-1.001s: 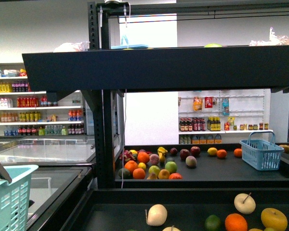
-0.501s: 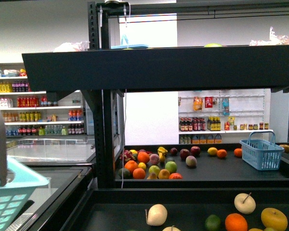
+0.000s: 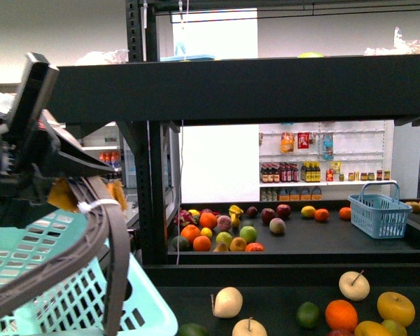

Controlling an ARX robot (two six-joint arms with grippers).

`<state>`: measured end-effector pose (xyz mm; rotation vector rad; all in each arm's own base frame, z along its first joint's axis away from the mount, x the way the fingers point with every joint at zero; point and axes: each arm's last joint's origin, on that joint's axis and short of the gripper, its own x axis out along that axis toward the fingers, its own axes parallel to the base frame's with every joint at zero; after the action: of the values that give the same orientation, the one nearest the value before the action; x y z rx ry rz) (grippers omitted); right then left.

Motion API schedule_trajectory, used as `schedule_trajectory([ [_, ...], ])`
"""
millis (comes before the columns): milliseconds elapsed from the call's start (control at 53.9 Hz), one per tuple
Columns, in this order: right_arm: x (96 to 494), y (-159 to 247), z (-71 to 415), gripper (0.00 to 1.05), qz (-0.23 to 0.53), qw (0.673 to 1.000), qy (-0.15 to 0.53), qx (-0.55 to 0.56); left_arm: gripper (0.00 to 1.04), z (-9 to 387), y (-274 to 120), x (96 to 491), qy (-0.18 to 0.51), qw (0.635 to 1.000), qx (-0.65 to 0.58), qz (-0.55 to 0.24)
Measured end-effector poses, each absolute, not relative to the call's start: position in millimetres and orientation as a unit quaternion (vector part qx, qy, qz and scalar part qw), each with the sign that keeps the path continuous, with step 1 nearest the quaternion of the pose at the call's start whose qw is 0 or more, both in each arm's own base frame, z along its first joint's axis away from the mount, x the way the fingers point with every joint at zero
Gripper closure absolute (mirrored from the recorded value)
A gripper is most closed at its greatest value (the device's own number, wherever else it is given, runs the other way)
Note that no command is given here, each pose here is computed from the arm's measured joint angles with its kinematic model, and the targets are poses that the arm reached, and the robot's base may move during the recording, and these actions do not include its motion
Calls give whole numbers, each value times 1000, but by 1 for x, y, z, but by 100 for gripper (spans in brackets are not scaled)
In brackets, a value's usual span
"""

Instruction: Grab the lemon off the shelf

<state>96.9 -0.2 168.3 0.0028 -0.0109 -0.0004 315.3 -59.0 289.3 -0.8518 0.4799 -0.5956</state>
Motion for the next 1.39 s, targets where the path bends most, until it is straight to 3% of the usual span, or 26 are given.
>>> schedule_trajectory([
  [315, 97, 0, 168, 8, 0, 1000, -5, 1, 94, 248, -110, 331, 295, 825, -351, -331],
  [519, 97, 0, 168, 8, 0, 1000, -5, 1, 94, 258, -135, 344, 278, 825, -331, -365],
  [612, 100, -2, 167, 8, -35, 992, 109, 51, 94, 257, -142, 344, 278, 823, -327, -373],
  [686, 111, -5, 173, 8, -30, 983, 160, 80, 94, 256, -144, 343, 282, 820, -327, -376],
  [834, 147, -21, 189, 8, -6, 977, 184, 112, 94, 254, -145, 344, 285, 818, -329, -376],
  [1020, 224, -44, 187, 8, 35, 967, 223, 121, 94, 254, -145, 344, 284, 820, -329, -372],
  [1168, 289, -56, 141, 8, 47, 941, 317, 112, 94, 254, -145, 344, 283, 820, -329, -372],
  [1391, 354, -56, 72, 8, 67, 905, 413, 81, 94, 254, -145, 344, 285, 819, -329, -374],
])
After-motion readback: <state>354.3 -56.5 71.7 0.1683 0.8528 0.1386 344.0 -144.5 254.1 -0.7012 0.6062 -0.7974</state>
